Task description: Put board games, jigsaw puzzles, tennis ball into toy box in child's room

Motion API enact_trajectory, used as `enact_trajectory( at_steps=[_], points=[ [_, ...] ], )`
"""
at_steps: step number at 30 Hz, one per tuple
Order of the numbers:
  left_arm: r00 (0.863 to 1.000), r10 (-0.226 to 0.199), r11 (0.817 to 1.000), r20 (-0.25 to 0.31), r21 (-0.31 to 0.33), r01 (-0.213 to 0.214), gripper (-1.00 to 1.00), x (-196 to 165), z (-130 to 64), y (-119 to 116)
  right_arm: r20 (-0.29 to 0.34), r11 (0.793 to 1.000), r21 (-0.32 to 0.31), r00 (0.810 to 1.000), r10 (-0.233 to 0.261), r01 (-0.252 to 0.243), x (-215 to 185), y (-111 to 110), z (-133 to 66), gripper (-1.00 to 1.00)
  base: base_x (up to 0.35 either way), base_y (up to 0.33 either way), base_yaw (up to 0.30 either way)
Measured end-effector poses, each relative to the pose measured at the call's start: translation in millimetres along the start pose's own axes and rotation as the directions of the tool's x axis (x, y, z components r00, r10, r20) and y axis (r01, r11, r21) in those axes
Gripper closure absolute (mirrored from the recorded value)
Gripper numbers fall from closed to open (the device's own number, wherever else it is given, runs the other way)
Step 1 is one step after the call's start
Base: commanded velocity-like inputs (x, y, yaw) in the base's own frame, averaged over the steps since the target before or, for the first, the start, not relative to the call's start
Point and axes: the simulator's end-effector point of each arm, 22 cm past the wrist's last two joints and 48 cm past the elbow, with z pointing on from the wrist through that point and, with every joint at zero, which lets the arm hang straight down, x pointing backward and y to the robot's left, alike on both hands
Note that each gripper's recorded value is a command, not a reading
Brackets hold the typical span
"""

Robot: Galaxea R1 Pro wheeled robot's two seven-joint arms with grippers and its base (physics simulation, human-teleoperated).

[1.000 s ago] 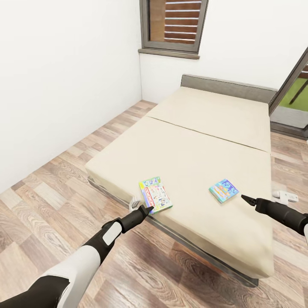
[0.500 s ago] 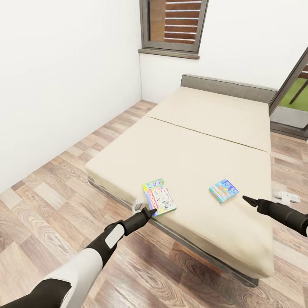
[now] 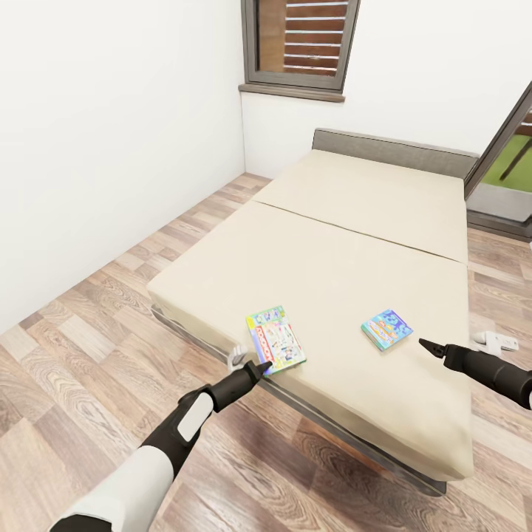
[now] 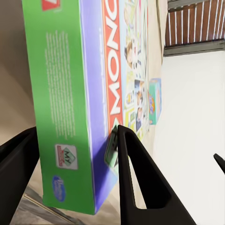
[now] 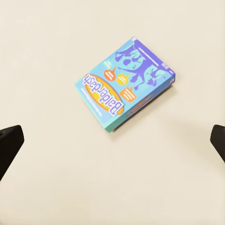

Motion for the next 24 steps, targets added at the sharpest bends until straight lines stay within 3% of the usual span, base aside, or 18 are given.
enact_trajectory(
  at_steps=[24],
  points=[
    [0.997, -0.036, 0.999, -0.065, -0.016, 0.035, 1.0, 14.0, -1.5, -0.4, -0.003, 1.0, -0.003, 1.0, 0.0, 0.0, 1.5, 1.1, 0.4, -1.0, 0.0, 0.0, 0.0]
  ],
)
